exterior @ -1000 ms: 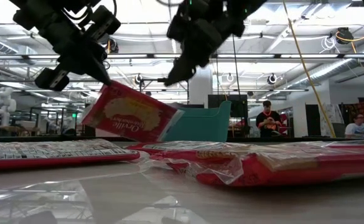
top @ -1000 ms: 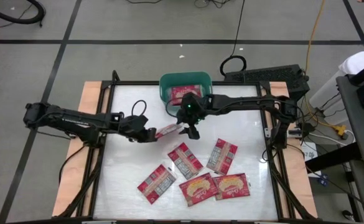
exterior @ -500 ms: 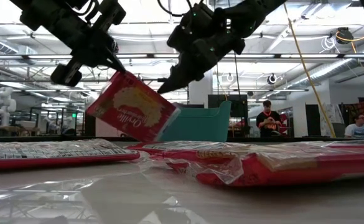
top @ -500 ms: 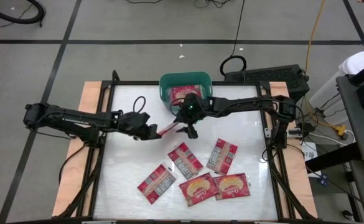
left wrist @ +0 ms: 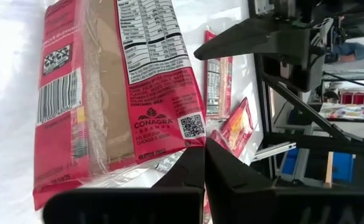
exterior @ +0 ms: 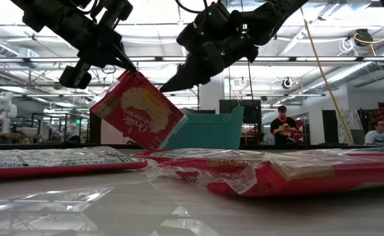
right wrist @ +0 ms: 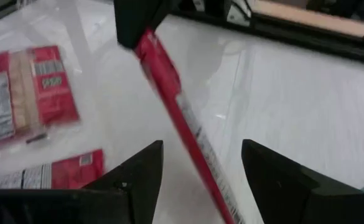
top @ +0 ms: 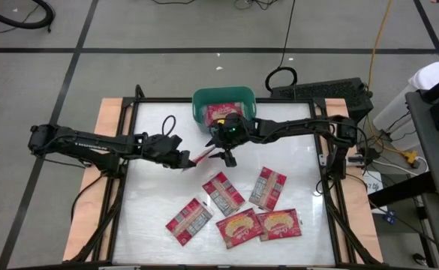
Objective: Sort popcorn bags into baskets
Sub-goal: Put the red popcorn pack into the green bin
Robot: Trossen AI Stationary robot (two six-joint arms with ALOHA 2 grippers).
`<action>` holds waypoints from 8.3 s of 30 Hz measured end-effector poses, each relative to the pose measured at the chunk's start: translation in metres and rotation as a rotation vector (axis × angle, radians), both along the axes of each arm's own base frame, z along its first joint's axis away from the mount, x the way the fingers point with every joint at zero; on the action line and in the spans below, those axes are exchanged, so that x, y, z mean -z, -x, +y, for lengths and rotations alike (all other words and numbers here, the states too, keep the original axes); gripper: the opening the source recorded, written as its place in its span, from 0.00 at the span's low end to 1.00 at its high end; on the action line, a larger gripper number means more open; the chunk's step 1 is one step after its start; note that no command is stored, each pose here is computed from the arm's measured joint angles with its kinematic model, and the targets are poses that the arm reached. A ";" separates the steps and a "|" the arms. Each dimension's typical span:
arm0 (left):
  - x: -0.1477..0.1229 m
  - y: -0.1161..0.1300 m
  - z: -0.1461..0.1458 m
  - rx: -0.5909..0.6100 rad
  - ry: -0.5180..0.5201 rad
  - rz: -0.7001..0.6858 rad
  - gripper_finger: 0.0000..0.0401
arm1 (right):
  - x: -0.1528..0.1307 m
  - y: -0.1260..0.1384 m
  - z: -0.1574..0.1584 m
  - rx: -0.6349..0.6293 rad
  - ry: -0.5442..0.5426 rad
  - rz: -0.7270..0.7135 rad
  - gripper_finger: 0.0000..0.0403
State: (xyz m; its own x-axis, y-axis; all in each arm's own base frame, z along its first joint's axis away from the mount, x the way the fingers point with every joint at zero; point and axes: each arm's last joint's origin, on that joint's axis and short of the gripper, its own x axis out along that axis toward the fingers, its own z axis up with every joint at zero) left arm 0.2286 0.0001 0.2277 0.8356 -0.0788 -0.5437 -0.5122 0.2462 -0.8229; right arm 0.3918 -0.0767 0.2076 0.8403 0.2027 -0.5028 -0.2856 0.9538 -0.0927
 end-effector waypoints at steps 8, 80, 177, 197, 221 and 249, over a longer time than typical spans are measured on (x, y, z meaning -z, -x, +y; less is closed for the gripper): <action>-0.001 -0.001 0.000 0.019 -0.030 -0.013 0.00 | 0.017 -0.006 0.001 0.001 -0.024 0.031 0.52; -0.107 0.037 0.035 -0.564 -1.045 -0.560 0.75 | -0.177 0.097 -0.085 0.349 -0.773 -0.747 0.01; -0.080 -0.004 0.049 0.333 -0.788 -0.230 0.04 | -0.218 0.093 -0.042 0.347 -0.513 0.144 0.26; -0.080 -0.031 0.058 0.424 -0.848 -0.137 0.04 | -0.158 0.068 -0.047 0.176 -0.399 0.376 0.24; -0.096 0.005 0.073 0.137 -0.940 0.077 0.53 | -0.168 0.097 -0.127 0.402 -0.372 0.174 0.01; -0.090 0.006 0.073 0.145 -0.876 0.110 0.41 | -0.070 0.092 -0.232 0.426 -0.673 0.202 0.01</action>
